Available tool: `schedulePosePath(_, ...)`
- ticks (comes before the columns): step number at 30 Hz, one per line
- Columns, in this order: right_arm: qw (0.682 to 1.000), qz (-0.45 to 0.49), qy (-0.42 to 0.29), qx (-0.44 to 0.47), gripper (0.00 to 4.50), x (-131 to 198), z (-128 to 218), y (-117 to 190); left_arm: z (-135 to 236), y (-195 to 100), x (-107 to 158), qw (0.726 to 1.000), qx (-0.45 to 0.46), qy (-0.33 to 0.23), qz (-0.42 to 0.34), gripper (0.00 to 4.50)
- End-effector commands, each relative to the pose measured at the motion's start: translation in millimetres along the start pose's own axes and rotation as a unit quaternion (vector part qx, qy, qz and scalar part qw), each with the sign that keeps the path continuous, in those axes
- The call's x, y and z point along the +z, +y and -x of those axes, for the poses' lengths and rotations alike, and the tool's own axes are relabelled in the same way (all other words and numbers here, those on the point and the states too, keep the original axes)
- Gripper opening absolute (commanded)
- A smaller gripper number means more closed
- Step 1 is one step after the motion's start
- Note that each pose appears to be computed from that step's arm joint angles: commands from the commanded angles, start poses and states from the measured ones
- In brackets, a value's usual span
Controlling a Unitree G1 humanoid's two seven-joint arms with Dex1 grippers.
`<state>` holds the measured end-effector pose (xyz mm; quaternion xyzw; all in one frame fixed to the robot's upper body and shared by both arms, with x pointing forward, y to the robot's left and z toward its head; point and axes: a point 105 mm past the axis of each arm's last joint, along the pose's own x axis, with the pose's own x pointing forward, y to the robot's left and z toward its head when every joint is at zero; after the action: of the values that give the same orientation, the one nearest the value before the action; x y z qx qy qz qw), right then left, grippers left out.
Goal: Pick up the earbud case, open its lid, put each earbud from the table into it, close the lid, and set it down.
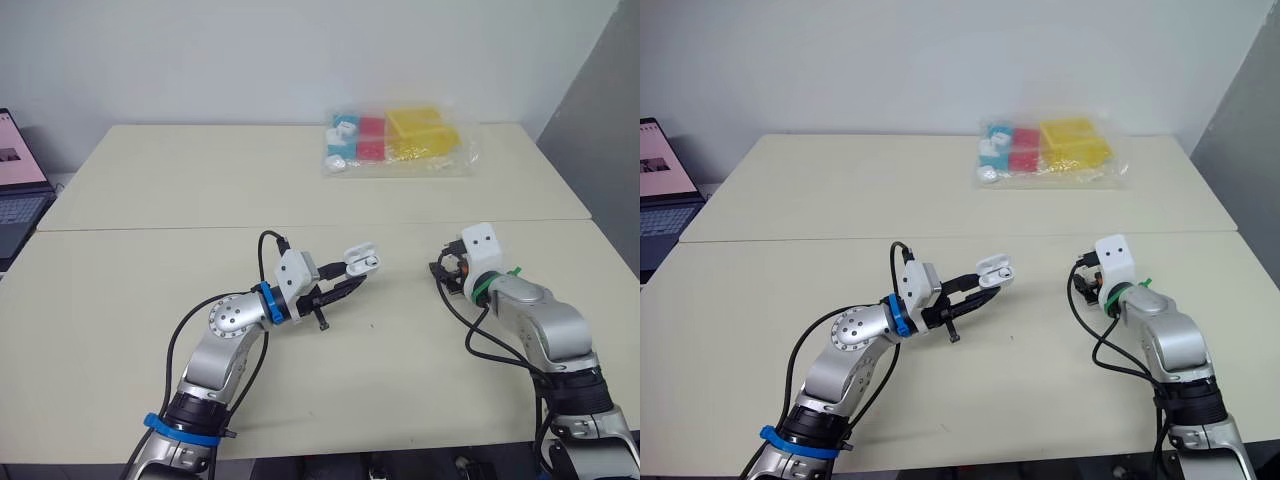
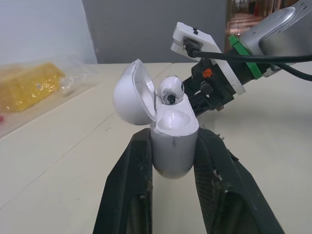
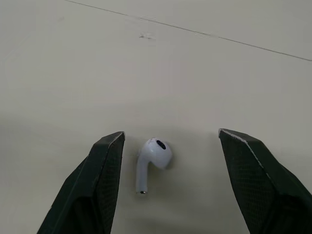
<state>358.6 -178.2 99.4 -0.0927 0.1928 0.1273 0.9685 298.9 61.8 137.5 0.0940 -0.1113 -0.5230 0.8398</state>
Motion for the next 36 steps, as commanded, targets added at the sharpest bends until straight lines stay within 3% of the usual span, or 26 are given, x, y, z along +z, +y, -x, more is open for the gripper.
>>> schedulePosePath(1,1.0,-0.01,-0.016,-0.004,3.18,3,1,-5,-3,-3,8,1.0,-0.008,-0.016,-0.014,0.79)
schedulePosePath(6,1.0,-0.014,-0.009,0.001,3.18,-1,0,-5,-3,-5,8,1.0,-0.013,-0.015,-0.014,0.79)
schedulePosePath(8,1.0,-0.023,-0.001,-0.003,2.82,-3,-1,-6,-3,-5,7,1.0,-0.013,-0.015,-0.015,0.79)
schedulePosePath(15,1.0,-0.025,0.014,0.009,0.44,-11,0,-7,-4,-5,6,1.0,-0.015,-0.013,-0.016,0.79)
schedulePosePath(18,0.999,-0.018,0.014,0.024,0.42,-10,4,-9,-3,-5,6,1.0,-0.013,-0.013,-0.015,0.79)
schedulePosePath(22,0.981,0.05,0.004,0.188,0.42,4,31,17,-2,-6,5,1.0,-0.014,-0.01,-0.015,0.79)
schedulePosePath(25,0.957,0.129,0.004,0.258,0.42,9,50,22,0,-7,4,1.0,-0.015,-0.008,-0.016,0.79)
schedulePosePath(28,0.905,0.244,0.007,0.347,0.42,4,75,22,3,-10,3,1.0,-0.014,-0.006,-0.014,0.79)
schedulePosePath(33,0.832,0.352,0.082,0.42,0.42,-18,95,2,8,-15,3,1.0,-0.01,-0.002,-0.013,0.79)
schedulePosePath(36,0.808,0.375,0.093,0.445,0.42,-23,97,-1,11,-16,3,1.0,-0.006,0.002,-0.012,0.79)
